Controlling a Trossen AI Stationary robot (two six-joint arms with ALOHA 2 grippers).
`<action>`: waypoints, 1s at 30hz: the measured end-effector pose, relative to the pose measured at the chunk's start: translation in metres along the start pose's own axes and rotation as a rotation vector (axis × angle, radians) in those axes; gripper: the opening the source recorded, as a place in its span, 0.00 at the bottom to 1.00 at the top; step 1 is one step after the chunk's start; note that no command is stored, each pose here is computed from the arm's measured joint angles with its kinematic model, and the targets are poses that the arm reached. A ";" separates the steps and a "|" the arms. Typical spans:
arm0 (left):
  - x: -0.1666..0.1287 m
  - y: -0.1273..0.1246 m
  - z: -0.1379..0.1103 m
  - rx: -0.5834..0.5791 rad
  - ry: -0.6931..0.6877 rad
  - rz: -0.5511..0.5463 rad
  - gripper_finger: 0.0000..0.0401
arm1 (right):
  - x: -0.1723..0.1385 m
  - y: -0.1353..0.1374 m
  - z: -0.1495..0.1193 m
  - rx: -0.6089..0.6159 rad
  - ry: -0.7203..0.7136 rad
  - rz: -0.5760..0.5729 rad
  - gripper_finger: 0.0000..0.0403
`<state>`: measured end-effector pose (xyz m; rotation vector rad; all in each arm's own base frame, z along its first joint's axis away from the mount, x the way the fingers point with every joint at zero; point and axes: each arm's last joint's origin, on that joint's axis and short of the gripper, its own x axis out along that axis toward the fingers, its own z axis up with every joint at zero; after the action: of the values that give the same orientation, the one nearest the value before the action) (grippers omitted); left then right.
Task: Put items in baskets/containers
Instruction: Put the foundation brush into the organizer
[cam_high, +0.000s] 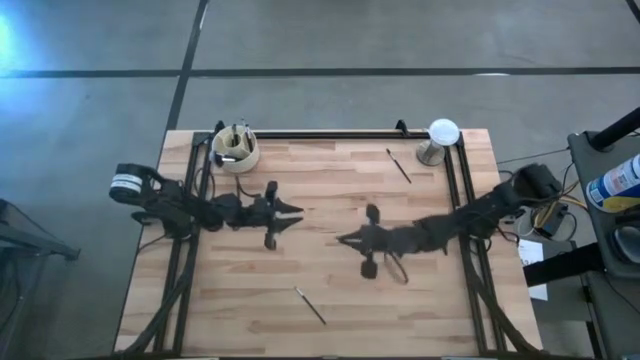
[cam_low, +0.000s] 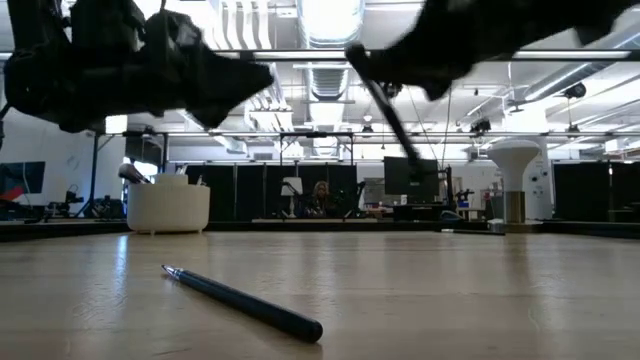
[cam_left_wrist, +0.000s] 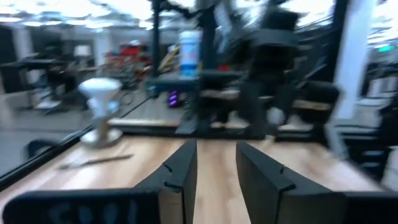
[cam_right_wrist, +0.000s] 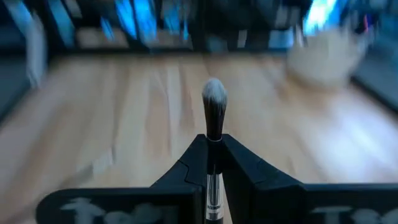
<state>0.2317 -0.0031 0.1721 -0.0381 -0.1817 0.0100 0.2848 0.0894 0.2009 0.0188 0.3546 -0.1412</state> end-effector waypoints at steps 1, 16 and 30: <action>0.003 -0.003 0.002 -0.001 -0.011 -0.028 0.26 | 0.004 -0.006 0.001 -0.001 -0.069 0.026 0.06; 0.052 -0.020 0.026 0.020 0.035 -0.103 0.26 | 0.032 -0.032 0.016 -0.063 -0.418 0.139 0.06; 0.054 -0.028 0.029 0.038 0.022 -0.155 0.26 | 0.036 -0.028 0.036 -0.061 -0.480 0.129 0.06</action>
<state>0.2802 -0.0296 0.2110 0.0133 -0.1623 -0.1412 0.3268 0.0550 0.2225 -0.0521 -0.1215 -0.0045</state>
